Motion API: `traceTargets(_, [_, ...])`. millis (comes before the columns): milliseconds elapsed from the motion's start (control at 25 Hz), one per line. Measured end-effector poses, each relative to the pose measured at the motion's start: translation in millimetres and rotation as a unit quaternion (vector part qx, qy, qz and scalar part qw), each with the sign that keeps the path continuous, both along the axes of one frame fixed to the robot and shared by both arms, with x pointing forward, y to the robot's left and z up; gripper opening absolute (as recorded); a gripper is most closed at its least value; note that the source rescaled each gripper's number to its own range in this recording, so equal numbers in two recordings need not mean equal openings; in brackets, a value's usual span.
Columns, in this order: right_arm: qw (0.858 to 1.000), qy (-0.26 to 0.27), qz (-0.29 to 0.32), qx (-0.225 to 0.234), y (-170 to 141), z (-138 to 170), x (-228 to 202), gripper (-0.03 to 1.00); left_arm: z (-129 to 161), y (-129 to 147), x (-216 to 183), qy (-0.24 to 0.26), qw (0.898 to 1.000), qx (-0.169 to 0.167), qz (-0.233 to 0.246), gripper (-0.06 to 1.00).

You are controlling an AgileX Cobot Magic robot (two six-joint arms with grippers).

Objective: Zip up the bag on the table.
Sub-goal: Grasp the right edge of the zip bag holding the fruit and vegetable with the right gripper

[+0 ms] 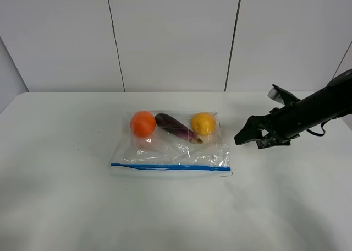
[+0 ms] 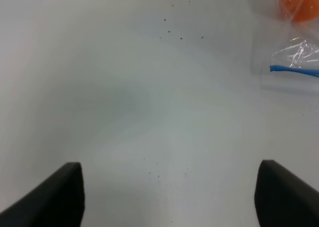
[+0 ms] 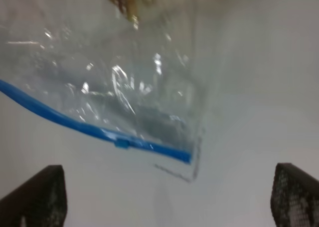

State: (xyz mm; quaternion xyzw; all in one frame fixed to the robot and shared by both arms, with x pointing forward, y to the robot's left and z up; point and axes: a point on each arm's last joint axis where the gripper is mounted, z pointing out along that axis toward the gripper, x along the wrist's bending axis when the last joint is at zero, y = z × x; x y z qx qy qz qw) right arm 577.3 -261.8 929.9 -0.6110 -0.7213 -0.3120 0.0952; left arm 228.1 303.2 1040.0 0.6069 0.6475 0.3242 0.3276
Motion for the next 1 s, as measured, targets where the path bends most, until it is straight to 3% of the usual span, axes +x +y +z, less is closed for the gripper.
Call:
traceTargets(400, [0.992,0.002,0.028,0.119,15.5,-53.0,11.3,0.91,0.0,0.0,0.0,0.000,1.000,0.000,0.000,1.00])
traceTargets(600, [0.991,0.002,0.036,0.131,16.9,-71.7,14.4,0.91,0.0,0.0,0.0,0.000,1.000,0.000,0.000,1.00])
traceTargets(1000, [0.978,0.027,0.067,0.197,24.4,-94.6,12.7,0.91,0.0,0.0,0.0,0.000,1.000,0.000,0.000,1.00])
